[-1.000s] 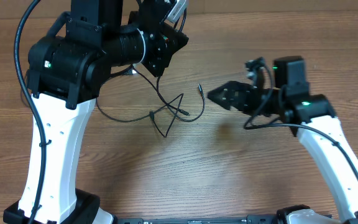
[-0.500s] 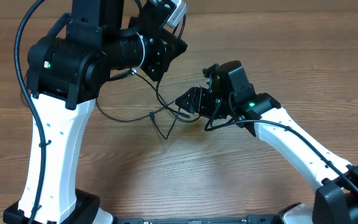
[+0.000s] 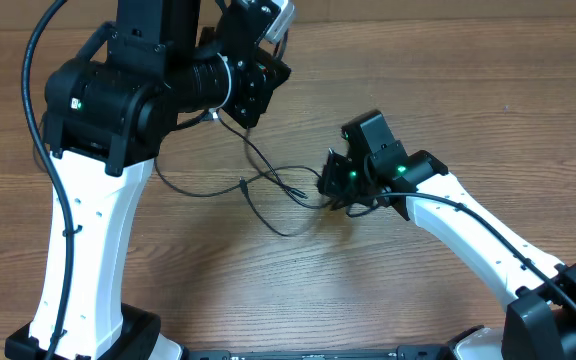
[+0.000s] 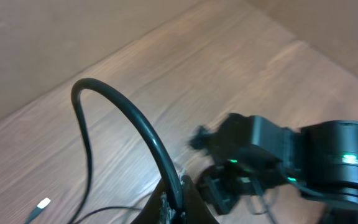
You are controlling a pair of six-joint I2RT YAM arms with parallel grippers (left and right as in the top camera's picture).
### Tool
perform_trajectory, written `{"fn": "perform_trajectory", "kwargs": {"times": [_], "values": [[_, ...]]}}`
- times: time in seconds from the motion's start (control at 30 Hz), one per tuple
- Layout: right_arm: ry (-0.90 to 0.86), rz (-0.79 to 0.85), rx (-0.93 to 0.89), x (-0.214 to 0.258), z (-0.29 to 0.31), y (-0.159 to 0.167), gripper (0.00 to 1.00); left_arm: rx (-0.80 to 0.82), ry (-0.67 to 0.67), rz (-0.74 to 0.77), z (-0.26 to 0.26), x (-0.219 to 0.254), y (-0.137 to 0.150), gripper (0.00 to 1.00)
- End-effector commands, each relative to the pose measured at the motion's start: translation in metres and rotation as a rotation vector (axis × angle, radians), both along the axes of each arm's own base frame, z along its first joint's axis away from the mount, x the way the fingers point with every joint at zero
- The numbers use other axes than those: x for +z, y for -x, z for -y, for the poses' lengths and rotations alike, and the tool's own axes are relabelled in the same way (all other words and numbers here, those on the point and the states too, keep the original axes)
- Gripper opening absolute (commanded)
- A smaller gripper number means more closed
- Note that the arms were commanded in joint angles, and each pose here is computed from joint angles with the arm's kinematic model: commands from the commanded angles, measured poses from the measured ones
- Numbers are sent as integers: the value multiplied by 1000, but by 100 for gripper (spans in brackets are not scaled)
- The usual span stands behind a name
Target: Untangle cables
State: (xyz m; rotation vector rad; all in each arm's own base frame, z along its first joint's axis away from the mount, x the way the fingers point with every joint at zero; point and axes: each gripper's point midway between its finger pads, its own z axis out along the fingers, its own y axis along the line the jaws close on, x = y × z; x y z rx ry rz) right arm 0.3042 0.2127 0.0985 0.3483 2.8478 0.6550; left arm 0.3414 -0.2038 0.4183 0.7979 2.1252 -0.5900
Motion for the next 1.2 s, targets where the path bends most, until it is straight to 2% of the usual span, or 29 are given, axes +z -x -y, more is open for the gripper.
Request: {"fn": "perform_trajectory", "kwargs": {"times": [0.0, 0.03, 0.13, 0.3, 0.6, 0.73, 0.8, 0.93, 1.17], "values": [[216, 39, -145, -7, 42, -10, 4, 109, -78, 90, -27, 13, -4, 4], [299, 26, -190, -11, 60, -6, 4, 169, -110, 118, -41, 17, -7, 4], [389, 12, -228, -13, 82, -2, 4, 321, -180, 182, -78, 28, -14, 4], [416, -32, -299, -15, 102, 1, 4, 637, -244, 305, -153, 62, -21, 4], [431, -107, -427, -18, 140, 3, 4, 1239, -277, 387, -296, 99, 4, 4], [437, -126, -448, -18, 149, 5, 4, 1590, -200, 387, -357, 103, 31, 4], [437, -126, -449, -18, 149, 4, 4, 1702, -126, 381, -377, 101, 40, 4], [437, -126, -449, -18, 149, 4, 4, 1868, -7, 355, -406, 92, 57, 4], [438, -124, -450, -18, 149, 4, 4, 2071, 88, 310, -448, 73, 74, 4]]}}
